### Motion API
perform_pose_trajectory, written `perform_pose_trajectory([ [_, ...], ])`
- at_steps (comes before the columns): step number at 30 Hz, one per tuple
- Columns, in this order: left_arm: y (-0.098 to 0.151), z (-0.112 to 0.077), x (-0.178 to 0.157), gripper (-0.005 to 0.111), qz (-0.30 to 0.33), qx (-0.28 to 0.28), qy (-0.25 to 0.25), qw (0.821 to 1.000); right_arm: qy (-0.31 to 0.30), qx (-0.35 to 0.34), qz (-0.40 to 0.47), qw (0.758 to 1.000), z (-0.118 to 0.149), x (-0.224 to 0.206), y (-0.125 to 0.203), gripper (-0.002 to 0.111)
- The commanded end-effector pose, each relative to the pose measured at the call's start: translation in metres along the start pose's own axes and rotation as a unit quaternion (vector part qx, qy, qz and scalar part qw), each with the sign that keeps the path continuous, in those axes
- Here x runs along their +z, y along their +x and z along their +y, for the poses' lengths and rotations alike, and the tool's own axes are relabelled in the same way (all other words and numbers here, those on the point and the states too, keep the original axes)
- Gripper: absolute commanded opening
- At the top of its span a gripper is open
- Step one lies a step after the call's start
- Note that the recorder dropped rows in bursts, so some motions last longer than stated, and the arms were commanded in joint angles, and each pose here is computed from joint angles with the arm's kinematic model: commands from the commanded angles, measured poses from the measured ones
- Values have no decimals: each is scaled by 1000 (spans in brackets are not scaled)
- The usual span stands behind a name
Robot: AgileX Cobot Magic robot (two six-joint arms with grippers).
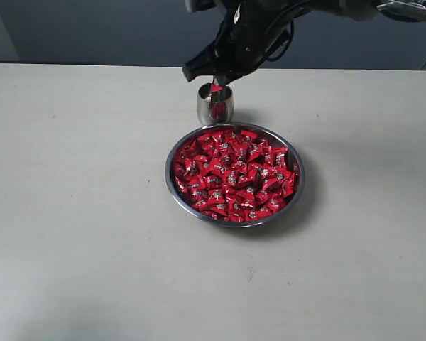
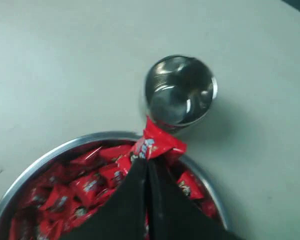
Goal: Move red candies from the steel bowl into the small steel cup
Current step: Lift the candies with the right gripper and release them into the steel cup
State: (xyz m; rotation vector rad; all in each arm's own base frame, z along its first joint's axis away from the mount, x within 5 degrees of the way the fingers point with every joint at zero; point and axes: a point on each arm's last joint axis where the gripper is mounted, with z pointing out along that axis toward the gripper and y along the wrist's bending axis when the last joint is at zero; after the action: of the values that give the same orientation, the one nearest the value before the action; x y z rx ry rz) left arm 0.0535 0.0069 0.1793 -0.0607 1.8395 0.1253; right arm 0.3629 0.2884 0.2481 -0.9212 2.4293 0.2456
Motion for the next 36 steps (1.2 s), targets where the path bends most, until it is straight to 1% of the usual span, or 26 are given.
perform_pose_trajectory([
  [1,-3,0,-1,0,-9,1,2,1000,3,41,-10,999,-35,28,-11,-1],
  [3,-3,0,-1,0,-9,1,2,1000,-4,48,-13,999,-44,45,-16,-1],
  [7,-3,0,-1,0,-9,1,2,1000,-34,42,-8,998,-42,70,-20,-1],
  [12,-3,0,-1,0,-9,1,2,1000,-34,41,2,999,-43,82,-18,-1],
  [17,-3,0,-1,0,-9,1,2,1000,-27,35,1,999,-44,83,-17,0],
  [19,-3,0,-1,0,-9,1,2,1000,-26,35,-1,999,-44,83,-18,8],
  [22,-3,0,-1,0,-9,1,2,1000,-26,35,-1,999,-44,83,-18,30],
  [24,-3,0,-1,0,-9,1,2,1000,-23,32,-1,999,-45,83,-18,39],
  [27,-3,0,-1,0,-9,1,2,1000,-21,30,-5,999,-45,79,-20,39],
  [30,-3,0,-1,0,-9,1,2,1000,-22,28,-5,999,-44,62,-24,39],
  [33,-3,0,-1,0,-9,1,2,1000,-36,31,32,998,-41,41,-22,39],
  [36,-3,0,-1,0,-9,1,2,1000,-53,24,89,994,-36,26,-13,39],
])
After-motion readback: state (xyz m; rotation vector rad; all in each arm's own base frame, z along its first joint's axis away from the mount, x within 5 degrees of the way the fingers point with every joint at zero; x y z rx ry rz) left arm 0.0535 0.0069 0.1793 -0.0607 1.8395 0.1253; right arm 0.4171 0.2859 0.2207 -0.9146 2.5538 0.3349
